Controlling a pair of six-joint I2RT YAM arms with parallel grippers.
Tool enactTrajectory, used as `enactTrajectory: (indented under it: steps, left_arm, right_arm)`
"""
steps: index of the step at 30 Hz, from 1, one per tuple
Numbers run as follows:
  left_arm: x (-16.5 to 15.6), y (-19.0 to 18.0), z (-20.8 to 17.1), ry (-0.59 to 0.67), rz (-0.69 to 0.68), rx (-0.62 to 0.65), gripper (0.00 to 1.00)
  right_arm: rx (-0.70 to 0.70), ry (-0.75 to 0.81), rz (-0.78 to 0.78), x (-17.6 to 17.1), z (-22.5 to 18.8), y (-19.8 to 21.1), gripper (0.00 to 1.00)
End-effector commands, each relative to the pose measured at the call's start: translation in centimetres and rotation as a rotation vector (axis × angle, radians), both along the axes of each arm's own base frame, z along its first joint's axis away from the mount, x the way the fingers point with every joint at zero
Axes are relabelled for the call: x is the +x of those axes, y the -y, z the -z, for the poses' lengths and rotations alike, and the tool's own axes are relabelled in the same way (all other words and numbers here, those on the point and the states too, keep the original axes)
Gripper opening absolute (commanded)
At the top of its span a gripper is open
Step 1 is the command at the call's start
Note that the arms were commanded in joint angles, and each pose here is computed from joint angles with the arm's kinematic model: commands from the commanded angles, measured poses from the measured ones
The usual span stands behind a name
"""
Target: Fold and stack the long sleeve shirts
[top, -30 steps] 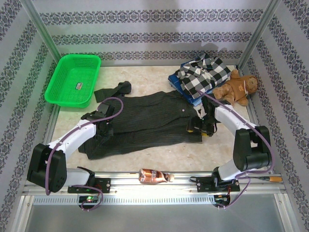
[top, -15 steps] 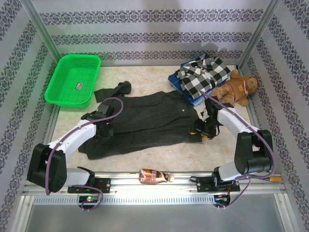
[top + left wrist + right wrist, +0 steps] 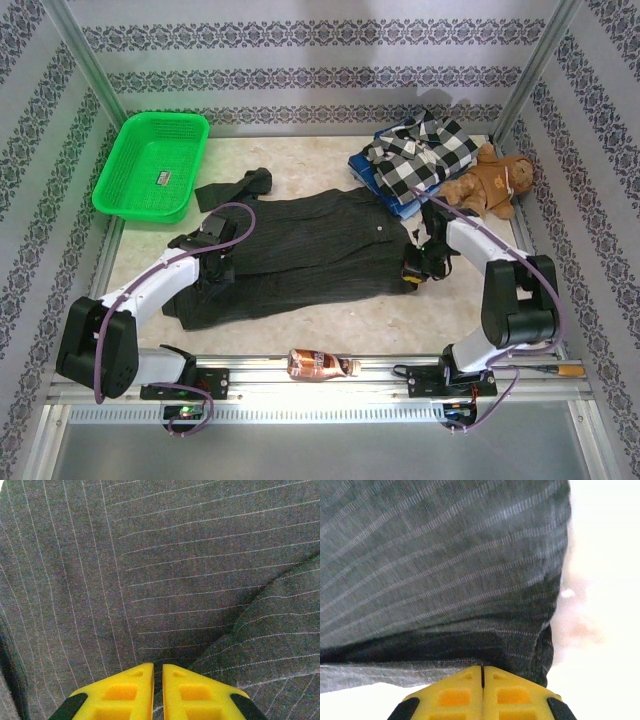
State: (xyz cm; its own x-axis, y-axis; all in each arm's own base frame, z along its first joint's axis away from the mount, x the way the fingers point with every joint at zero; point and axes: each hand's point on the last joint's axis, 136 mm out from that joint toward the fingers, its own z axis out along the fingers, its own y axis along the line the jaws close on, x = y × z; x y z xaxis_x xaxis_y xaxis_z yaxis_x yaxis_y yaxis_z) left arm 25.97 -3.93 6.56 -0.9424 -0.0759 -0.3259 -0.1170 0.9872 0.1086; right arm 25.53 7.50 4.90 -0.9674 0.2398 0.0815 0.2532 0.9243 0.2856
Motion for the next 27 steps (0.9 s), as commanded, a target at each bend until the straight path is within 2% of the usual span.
enactTrajectory:
  steps: [1, 11, 21, 27]
  left_arm:
    - [-0.3, -0.6, 0.3, -0.004, -0.022, 0.011, 0.14]
    - [-0.2, -1.2, -0.6, 0.034, -0.041, 0.027, 0.14]
    - [-0.1, -2.5, -2.2, 0.101, -0.093, 0.073, 0.12]
    - [0.8, -2.5, -3.7, 0.160, -0.115, 0.054, 0.12]
  right_arm:
    - [-0.032, 0.063, -0.023, 2.6, -1.4, 0.6, 0.00]
    - [-0.021, 0.090, -0.057, 4.7, -2.5, 0.5, 0.00]
    - [-0.026, 0.054, -0.081, 6.7, -1.0, 0.8, 0.00]
    - [-0.044, 0.061, -0.091, 8.1, -0.9, 1.1, 0.00]
